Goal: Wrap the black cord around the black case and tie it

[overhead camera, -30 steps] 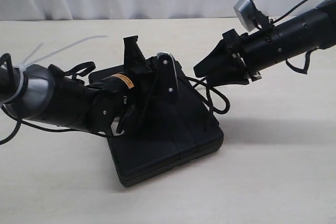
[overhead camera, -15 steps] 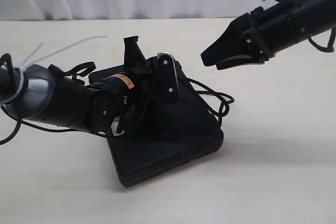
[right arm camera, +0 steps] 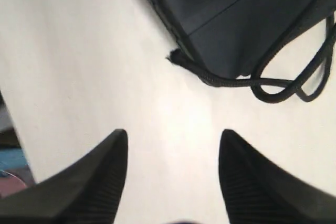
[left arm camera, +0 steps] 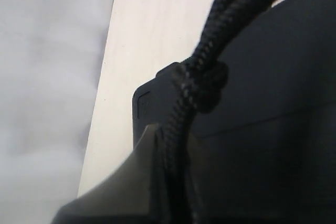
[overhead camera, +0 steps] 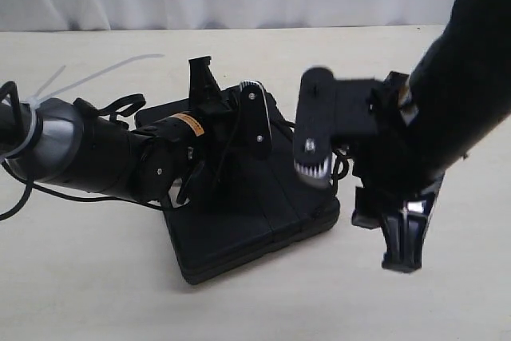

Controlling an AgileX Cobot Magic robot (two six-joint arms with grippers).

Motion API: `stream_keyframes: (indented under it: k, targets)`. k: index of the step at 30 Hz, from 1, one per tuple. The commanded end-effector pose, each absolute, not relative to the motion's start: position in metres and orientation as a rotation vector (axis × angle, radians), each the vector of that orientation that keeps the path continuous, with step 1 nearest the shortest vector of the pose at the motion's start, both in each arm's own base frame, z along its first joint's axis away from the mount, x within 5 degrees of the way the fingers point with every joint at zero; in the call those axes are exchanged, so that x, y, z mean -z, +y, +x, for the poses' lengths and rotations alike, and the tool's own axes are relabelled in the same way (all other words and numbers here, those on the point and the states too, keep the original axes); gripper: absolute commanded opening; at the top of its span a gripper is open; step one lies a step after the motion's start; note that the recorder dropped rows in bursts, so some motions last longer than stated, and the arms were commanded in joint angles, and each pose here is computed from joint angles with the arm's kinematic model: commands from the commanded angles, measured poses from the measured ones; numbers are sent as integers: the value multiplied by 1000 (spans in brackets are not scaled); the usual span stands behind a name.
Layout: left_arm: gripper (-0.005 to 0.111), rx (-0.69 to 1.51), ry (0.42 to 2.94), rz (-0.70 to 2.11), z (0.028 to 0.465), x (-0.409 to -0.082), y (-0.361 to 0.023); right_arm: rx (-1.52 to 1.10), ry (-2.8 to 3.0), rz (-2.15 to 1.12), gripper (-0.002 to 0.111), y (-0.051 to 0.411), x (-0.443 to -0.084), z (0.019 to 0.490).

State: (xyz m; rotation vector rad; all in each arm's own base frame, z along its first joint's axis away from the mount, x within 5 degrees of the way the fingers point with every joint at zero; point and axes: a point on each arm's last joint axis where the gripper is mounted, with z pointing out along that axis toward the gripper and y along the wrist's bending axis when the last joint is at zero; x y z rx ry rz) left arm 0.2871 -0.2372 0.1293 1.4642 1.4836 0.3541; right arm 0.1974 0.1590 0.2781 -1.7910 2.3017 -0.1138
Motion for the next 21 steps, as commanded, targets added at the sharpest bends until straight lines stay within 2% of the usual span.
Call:
stream_keyframes:
  k: [1, 8, 14, 21]
  targets:
    - [0, -343, 1498, 1458, 287, -129, -237, 391, 1996, -1981, 56, 161, -244, 185]
    - [0, -340, 1504, 1461, 286, -128, -237, 528, 1685, -1963, 59, 158, -204, 182]
    - [0, -340, 1504, 1461, 286, -128, -237, 444, 1491, -2009, 59, 163, -193, 176]
    - [0, -328, 1517, 1445, 286, -128, -237, 466, 1469, -2055, 45, 165, -186, 178]
